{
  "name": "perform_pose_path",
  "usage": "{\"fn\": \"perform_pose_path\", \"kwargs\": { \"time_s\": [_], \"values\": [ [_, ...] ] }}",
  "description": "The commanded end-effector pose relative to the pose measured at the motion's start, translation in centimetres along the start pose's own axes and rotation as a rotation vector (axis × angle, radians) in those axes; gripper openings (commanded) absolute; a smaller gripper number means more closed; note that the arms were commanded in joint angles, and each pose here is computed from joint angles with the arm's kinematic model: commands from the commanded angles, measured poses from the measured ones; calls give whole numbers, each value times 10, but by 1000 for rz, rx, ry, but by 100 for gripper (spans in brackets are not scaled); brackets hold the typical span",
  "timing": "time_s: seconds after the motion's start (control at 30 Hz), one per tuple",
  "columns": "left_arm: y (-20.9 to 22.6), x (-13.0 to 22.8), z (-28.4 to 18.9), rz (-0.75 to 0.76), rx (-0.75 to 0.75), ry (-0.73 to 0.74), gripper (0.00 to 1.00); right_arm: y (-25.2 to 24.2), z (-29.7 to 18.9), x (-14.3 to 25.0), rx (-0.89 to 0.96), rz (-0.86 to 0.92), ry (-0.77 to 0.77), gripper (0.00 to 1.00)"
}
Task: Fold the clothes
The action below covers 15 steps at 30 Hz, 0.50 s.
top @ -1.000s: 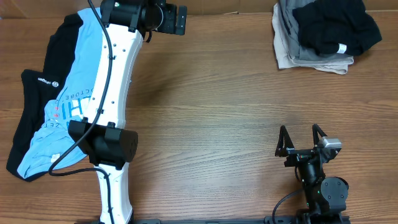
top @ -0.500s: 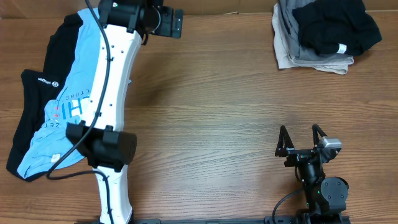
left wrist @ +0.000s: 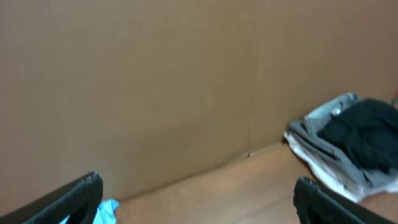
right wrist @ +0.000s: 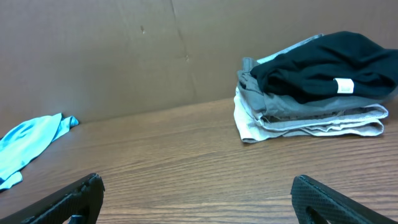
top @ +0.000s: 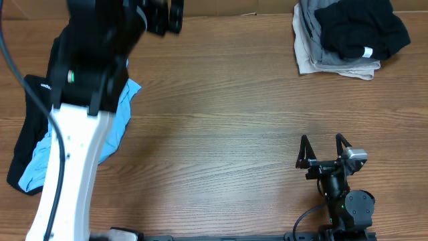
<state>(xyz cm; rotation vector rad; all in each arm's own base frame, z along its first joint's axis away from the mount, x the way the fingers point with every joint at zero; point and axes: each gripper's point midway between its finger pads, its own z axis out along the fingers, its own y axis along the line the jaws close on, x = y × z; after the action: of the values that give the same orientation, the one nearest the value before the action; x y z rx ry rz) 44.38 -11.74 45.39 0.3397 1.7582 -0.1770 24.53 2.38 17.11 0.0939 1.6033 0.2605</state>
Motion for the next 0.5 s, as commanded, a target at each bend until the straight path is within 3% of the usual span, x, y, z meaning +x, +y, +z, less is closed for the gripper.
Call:
{"fn": "perform_pose_path", "kwargs": {
  "time_s": [0.0,0.27,0.47],
  "values": [
    [-7,58,-1,42,33,72,100,2,0,2,-10,-7,-4,100],
    [6,145,-43,-15,25,167,100,2,0,2,-9,-7,-4,100],
    [11,189,-73,-19,2,69,100,2,0,2,-9,-7,-4,100]
  ]
}}
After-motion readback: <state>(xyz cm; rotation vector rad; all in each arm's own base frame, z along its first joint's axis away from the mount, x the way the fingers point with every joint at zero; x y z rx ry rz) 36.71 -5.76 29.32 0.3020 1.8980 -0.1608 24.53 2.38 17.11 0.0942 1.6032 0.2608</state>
